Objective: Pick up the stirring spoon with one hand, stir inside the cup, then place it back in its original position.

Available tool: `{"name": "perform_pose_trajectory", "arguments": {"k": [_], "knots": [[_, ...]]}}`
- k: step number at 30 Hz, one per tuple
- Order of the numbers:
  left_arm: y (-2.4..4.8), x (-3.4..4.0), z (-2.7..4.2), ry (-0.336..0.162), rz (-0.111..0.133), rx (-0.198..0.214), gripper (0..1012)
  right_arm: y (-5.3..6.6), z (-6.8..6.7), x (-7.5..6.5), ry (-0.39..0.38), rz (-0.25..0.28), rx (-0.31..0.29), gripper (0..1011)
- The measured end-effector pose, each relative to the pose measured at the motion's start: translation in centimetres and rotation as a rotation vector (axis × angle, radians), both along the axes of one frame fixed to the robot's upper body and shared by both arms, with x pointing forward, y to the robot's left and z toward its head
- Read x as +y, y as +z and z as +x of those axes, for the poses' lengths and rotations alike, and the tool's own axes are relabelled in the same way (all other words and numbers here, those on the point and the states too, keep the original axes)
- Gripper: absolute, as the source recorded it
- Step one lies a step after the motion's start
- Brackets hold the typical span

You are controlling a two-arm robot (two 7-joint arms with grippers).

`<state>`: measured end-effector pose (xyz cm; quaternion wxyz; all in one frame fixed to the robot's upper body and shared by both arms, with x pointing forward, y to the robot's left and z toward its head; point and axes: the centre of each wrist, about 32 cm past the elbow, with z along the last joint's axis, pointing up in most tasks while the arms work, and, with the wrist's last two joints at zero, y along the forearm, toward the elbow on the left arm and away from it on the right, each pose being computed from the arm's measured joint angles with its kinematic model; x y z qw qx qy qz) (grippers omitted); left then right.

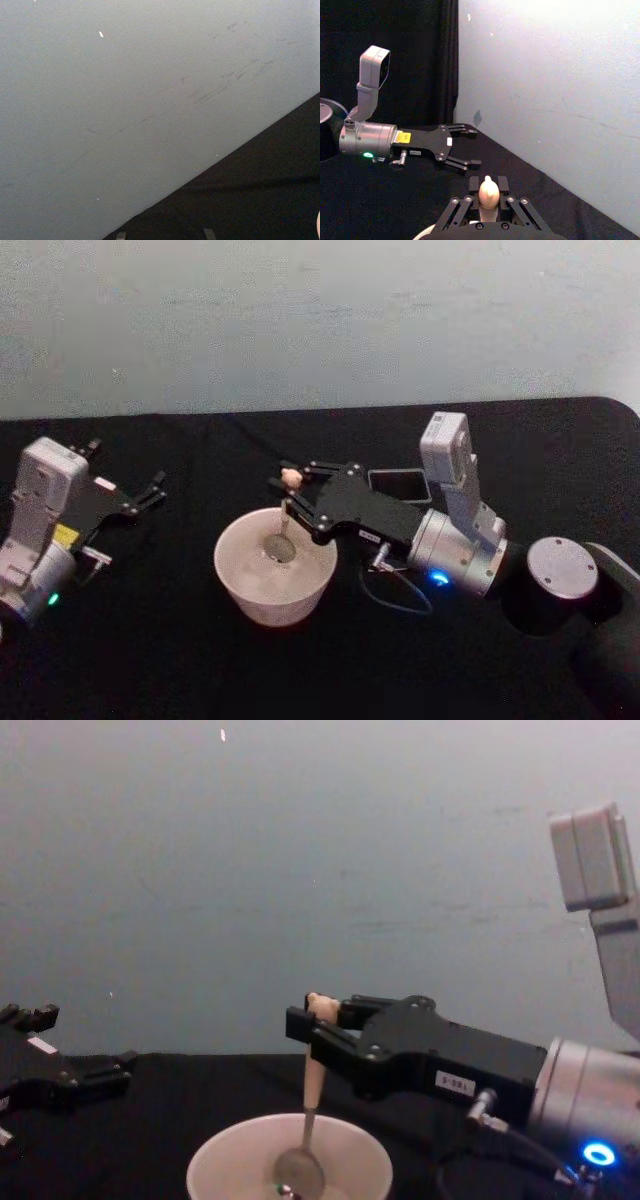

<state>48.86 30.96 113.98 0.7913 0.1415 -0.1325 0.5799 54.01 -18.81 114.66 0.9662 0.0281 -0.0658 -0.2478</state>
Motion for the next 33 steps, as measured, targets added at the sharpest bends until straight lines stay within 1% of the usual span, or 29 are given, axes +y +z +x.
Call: {"name": "perform_pose_trajectory", "arguments": {"k": [10,14,18,22,27,32,33], "knots": [[0.00,0.00,0.00,0.000,0.000,0.000,1002,-0.1,-0.2,-1.1,-0.022,-0.012,0.004,207],[0.00,0.00,0.00,0.000,0.000,0.000,1001,-0.1,-0.7,-1.7,-0.023,-0.015,0.006,207],[0.00,0.00,0.00,0.000,0.000,0.000,1001,0.1,-1.5,-2.3,-0.006,-0.012,0.010,207],[0.00,0.00,0.00,0.000,0.000,0.000,1001,0.2,-2.3,-2.5,0.014,-0.009,0.014,207],[0.00,0.00,0.00,0.000,0.000,0.000,1001,0.0,-3.2,-2.2,0.055,-0.017,0.023,207],[0.00,0.00,0.00,0.000,0.000,0.000,1001,-0.3,-3.7,-1.3,0.104,-0.025,0.033,207],[0.00,0.00,0.00,0.000,0.000,0.000,1001,-0.3,-3.7,-0.9,0.114,-0.022,0.033,207]]}}
